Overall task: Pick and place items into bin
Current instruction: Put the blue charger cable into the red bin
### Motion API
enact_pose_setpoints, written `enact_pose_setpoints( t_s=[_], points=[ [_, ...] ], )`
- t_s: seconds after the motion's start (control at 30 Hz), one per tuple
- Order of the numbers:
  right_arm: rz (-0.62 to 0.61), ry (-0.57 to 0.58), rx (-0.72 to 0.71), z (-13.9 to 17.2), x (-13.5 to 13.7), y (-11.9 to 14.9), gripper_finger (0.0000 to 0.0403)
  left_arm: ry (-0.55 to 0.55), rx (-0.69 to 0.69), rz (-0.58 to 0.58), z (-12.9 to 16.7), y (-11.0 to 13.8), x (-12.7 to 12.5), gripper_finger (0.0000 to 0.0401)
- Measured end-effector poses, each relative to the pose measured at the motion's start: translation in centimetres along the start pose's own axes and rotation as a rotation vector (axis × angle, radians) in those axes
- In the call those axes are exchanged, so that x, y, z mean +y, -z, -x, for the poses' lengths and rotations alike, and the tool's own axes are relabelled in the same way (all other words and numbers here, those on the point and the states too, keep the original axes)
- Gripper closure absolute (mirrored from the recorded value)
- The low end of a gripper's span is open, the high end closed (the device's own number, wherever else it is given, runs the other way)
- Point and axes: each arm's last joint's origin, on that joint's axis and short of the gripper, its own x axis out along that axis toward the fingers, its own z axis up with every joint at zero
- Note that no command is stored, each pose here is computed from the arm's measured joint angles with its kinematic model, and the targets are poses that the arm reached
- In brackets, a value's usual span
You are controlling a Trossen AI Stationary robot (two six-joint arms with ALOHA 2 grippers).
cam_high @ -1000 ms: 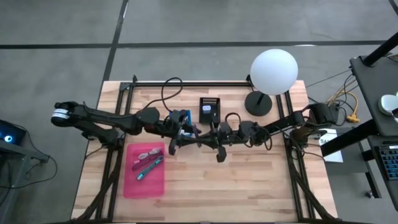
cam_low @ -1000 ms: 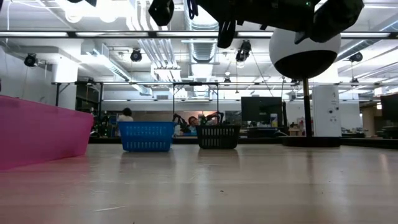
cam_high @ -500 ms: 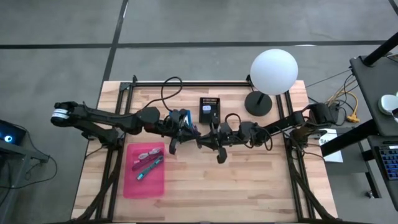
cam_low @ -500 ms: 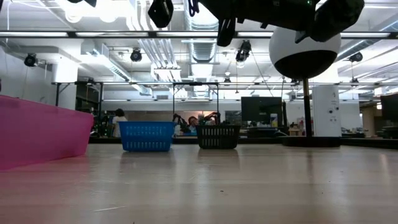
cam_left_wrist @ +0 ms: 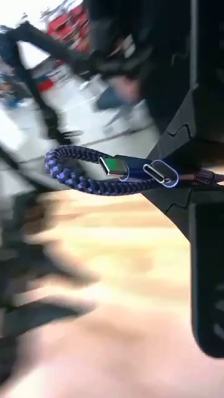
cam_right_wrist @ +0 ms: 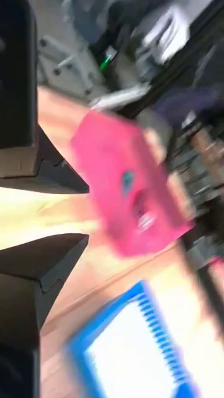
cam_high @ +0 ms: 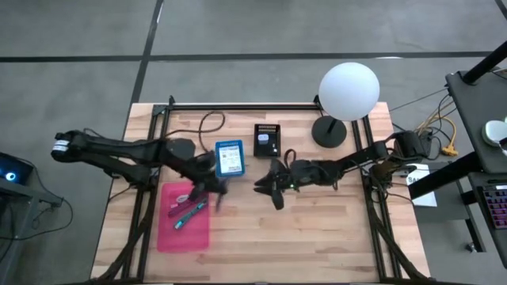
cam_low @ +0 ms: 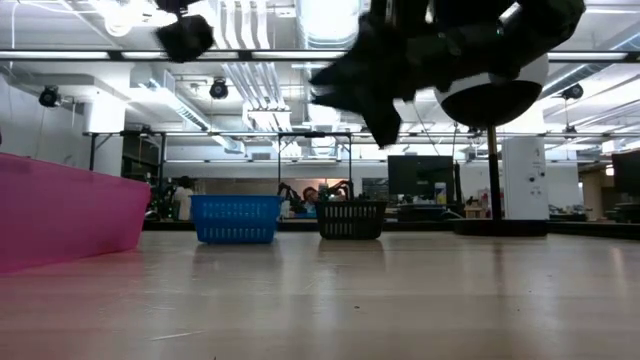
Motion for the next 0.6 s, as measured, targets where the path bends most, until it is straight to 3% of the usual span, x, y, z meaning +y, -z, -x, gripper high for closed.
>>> enact_pose_setpoints(
  t_s=[0.1,0.33,0.6],
  points=[
    [-0.01,0.052,0.093,0.0,-0.5,0.9,0.0295,-0.02,0.178,0.166,1.2,1.8,0.1,0.0388],
    [-0.008,0.093,0.254,0.3,-1.2,2.2,0.0294,-0.134,0.409,0.437,1.7,4.3,0.2,0.0389],
    [-0.014,0.072,0.294,0.4,-1.2,2.5,0.0308,-0.165,0.657,0.546,-0.4,6.6,0.2,0.0389]
  ],
)
